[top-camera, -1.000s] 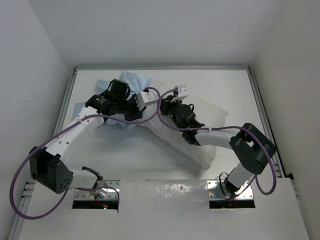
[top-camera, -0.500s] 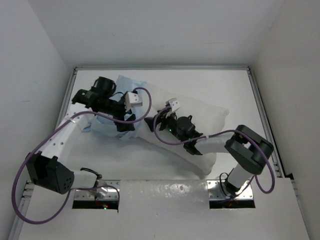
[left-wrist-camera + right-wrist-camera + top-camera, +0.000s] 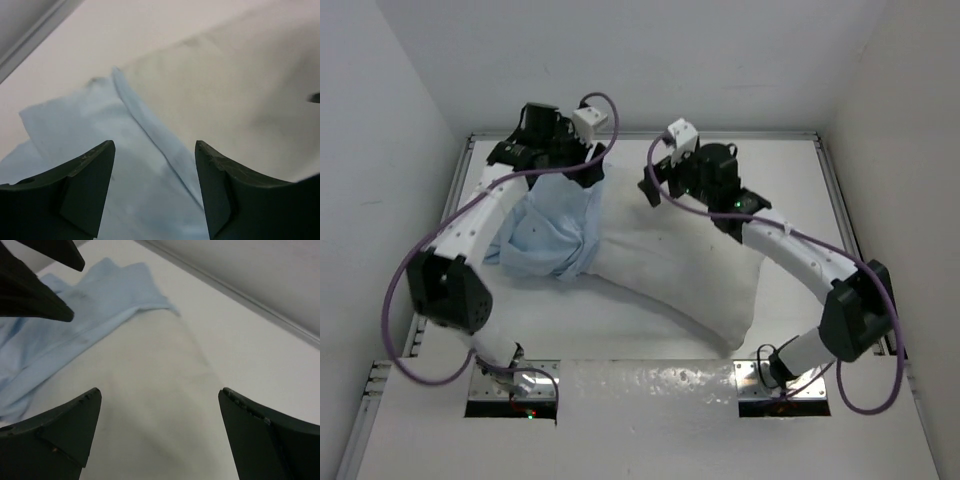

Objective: Put the pillow into the pillowcase

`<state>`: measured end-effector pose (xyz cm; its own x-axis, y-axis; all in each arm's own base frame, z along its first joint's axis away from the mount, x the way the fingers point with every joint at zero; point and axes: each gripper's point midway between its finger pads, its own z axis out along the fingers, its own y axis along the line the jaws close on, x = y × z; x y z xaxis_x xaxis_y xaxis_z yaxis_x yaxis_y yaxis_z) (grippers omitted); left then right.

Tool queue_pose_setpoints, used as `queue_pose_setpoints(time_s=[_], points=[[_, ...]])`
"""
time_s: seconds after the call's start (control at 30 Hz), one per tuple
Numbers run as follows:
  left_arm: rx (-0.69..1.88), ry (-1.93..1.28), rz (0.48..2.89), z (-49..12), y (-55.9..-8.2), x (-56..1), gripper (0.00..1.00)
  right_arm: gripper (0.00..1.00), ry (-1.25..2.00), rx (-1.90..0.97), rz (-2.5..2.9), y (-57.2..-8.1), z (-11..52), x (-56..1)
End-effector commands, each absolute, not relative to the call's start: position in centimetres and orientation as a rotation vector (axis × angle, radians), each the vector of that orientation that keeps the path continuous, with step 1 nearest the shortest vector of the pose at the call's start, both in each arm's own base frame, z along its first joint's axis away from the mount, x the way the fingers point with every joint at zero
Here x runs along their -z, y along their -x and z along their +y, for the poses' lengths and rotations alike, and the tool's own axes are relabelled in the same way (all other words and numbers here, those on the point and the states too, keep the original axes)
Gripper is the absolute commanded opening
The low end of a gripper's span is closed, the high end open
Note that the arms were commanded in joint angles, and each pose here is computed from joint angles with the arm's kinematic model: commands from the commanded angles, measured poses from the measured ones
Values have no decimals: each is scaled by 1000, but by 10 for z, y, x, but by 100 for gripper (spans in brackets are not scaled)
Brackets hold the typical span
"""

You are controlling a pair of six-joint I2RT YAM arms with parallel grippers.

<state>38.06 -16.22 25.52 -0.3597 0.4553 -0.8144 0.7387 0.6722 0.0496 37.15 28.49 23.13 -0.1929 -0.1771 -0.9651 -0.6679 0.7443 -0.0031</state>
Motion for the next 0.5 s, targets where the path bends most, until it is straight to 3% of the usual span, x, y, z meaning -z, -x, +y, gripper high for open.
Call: queue_pose_setpoints(time_s=[0.0, 0.07, 0.13, 0.17, 0.2, 0.3, 0.4, 0.43, 0.47], points=[[372, -605, 2045, -167, -458, -264, 63, 99, 696, -428, 1819, -411, 260, -236], [395, -598, 2078, -179, -476, -250, 68, 99, 679, -471, 1920, -437, 248, -206], [344, -600, 2102, -185, -486, -237, 69, 99, 684, -560, 1948, -457, 251, -211], [326, -605, 2123, -188, -492, -226, 69, 99, 703, -675, 2024, -464, 255, -178], [310, -609, 2137, -188, -495, -220, 69, 99, 713, -722, 1993, -478, 261, -191], [275, -607, 2196, -188, -500, -197, 60, 99, 786, -883, 2070, -483, 276, -156], [245, -599, 2238, -183, -501, -182, 37, 99, 796, -969, 2146, -480, 283, -117], [265, -616, 2238, -186, -499, -181, 23, 97, 785, -996, 2161, -477, 284, -111], [282, -626, 2240, -188, -495, -182, 16, 93, 792, -1030, 2168, -472, 286, -105]])
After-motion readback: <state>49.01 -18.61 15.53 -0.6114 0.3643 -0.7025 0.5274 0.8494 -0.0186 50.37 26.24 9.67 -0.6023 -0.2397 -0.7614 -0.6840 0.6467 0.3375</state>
